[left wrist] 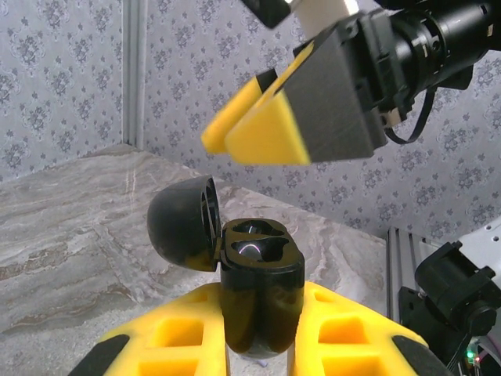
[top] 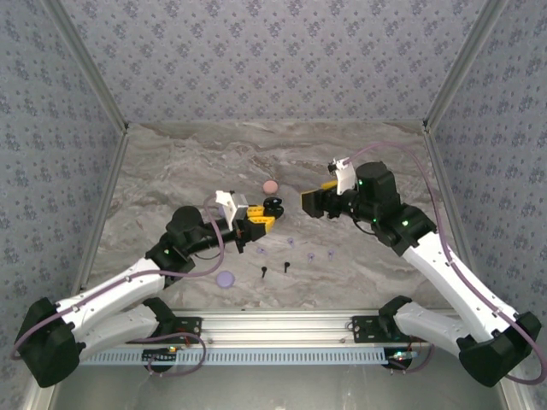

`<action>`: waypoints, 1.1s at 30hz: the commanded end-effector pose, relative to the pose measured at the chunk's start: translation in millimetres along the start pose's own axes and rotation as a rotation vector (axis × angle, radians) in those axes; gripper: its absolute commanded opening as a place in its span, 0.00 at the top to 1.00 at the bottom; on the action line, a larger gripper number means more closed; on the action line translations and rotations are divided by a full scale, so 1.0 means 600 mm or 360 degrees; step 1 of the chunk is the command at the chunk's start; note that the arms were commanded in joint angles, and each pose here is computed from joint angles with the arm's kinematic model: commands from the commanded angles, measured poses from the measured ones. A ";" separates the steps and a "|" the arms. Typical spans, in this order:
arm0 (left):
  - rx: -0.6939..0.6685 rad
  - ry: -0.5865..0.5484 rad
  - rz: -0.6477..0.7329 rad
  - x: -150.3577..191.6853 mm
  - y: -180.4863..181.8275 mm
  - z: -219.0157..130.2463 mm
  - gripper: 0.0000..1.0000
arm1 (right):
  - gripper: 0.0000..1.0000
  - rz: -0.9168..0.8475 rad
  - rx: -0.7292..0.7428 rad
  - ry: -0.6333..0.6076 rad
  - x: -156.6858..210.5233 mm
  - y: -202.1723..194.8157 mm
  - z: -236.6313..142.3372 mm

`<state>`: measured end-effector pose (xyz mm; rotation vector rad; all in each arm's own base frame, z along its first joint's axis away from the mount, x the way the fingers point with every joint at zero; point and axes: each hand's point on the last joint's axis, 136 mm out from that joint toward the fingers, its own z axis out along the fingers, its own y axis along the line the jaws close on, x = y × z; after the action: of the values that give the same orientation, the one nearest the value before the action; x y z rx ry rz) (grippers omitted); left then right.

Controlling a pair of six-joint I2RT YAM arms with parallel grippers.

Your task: Insert wireless bluetooth earbuds into charging case

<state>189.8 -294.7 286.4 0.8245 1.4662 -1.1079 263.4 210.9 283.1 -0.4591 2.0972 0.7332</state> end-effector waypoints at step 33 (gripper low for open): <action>-0.0148 -0.0095 0.0121 -0.016 -0.005 -0.063 1.00 | 0.52 0.0288 0.0445 0.1094 0.386 0.008 0.195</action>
<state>178.0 -260.7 290.7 0.7666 1.4436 -1.0066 192.5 272.5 38.5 -0.4300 2.8736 0.4259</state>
